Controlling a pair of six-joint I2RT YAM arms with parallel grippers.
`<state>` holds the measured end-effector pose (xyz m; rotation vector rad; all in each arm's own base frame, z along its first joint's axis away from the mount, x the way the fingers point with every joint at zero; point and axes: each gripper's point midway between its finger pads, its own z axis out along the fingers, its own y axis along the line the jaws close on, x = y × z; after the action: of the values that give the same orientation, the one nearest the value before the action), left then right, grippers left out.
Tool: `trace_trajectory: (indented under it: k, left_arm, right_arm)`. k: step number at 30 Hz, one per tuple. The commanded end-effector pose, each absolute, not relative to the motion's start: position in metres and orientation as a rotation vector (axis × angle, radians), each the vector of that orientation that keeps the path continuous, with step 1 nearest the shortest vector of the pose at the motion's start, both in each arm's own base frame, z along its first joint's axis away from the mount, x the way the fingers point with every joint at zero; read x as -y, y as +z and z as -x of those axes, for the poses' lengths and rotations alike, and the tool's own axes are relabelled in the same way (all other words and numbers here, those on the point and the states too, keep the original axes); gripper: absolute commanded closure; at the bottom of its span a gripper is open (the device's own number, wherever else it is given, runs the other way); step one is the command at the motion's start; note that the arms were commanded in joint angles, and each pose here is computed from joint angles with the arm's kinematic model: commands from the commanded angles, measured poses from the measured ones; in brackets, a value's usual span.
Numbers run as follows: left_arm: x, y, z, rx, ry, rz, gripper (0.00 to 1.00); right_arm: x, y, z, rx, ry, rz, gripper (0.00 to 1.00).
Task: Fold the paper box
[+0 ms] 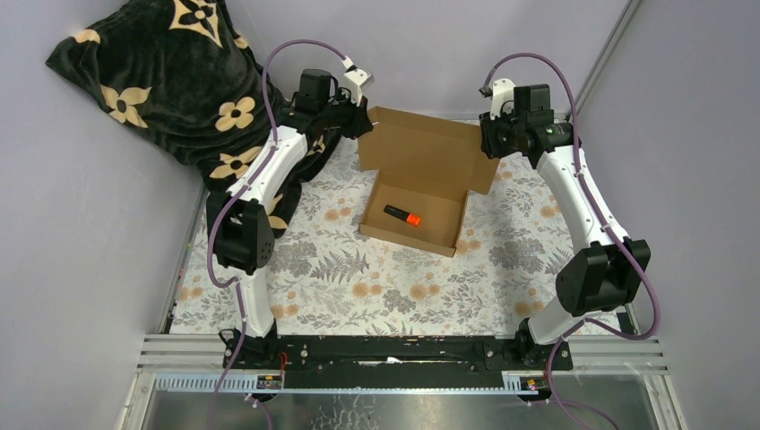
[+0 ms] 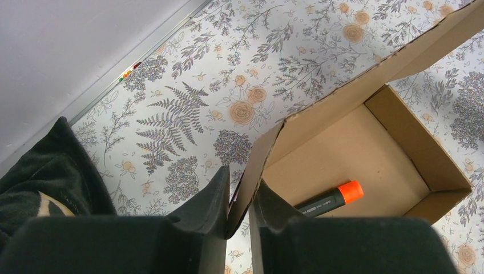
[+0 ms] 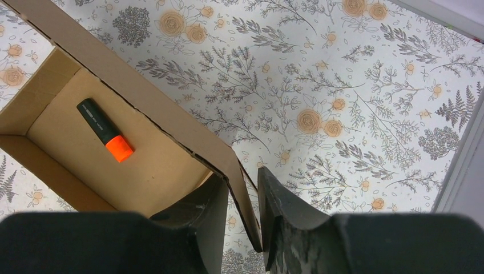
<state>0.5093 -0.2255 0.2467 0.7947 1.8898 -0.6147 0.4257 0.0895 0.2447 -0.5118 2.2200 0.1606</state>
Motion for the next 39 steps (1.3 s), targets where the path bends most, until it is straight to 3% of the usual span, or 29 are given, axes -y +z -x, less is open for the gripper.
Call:
trace_trajectory:
  k: [1, 11, 17, 39]
  left_arm:
    - [0.229, 0.247, -0.510, -1.888, -0.605, -0.807, 0.78]
    - [0.229, 0.247, -0.509, -1.888, -0.600, -0.808, 0.79]
    - [0.229, 0.249, -0.508, -1.883, -0.603, -0.809, 0.87]
    - [0.237, 0.246, -0.479, -1.937, -0.503, -0.772, 0.97]
  right_arm:
    - [-0.090, 0.266, -0.427, -2.155, 0.148, 0.500, 0.67]
    - [-0.088, 0.258, -0.426, -2.171, 0.139, 0.496, 0.70]
    - [-0.088, 0.261, -0.426, -2.165, 0.142, 0.491, 0.83]
    - [-0.101, 0.268, -0.427, -2.183, 0.181, 0.415, 0.96]
